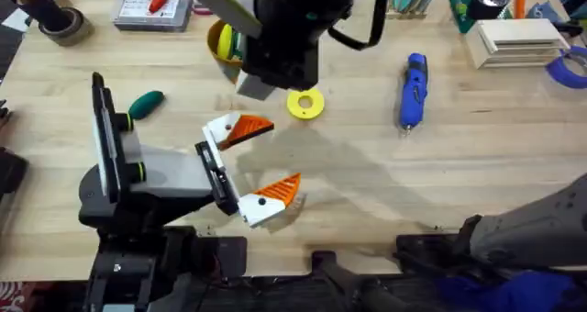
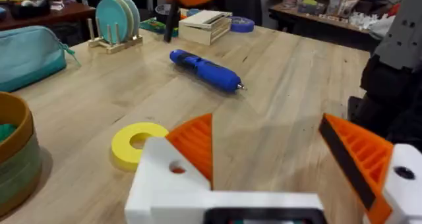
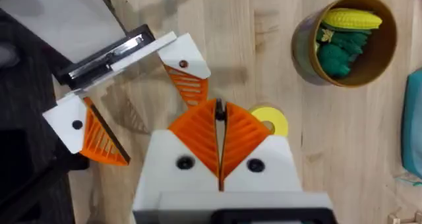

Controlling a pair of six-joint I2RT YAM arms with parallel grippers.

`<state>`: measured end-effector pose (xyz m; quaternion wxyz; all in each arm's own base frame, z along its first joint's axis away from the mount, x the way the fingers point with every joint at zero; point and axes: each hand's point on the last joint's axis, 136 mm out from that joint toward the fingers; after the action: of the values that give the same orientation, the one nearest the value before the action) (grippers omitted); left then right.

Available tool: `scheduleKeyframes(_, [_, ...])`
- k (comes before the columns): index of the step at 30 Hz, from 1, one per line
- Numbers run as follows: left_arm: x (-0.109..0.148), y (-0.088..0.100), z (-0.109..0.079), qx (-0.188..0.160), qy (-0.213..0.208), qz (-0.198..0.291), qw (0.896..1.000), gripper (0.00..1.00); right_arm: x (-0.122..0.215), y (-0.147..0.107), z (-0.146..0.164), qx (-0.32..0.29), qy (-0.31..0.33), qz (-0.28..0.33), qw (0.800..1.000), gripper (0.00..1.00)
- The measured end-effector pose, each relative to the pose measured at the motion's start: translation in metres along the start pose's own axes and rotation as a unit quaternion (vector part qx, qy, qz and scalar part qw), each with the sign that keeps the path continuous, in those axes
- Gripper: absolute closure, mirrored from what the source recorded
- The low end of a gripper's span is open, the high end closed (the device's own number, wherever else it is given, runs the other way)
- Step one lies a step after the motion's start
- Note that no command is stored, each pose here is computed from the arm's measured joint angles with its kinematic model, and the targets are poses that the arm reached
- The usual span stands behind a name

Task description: Pick up the gripper from the table and insert it into the empty holder that is missing its gripper. Then pick up a screw, insert it into the mounting hole, and use the screwdriver to tighten it. Finally, clean up the table by picking up the vegetable and placing it into the bucket.

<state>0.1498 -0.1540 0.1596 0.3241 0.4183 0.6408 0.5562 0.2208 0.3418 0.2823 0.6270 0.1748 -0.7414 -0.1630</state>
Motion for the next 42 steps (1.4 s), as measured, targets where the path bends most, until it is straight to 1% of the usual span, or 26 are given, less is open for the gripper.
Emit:
scheduleKeyframes(30, [0.000, 0.000, 0.000, 0.000, 0.000, 0.000, 1.000, 0.015, -0.005, 0.019, 0.022, 0.032, 0.011, -0.014, 0.999, 0.995])
scheduleKeyframes(42, [0.000, 0.000, 0.000, 0.000, 0.000, 0.000, 1.000, 0.015, -0.024, 0.018, 0.026, 0.035, 0.026, 0.004, 0.999, 0.995])
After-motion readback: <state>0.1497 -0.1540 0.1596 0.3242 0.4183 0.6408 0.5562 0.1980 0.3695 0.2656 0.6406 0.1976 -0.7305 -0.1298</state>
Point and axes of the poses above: each hand's point on the last joint's axis, 136 mm out from that joint toward the fingers, its own x axis back along the fingers, its own z axis along the line the jaws close on, y = z × x, and after that the axes turned 4 degrees about x, right-handed
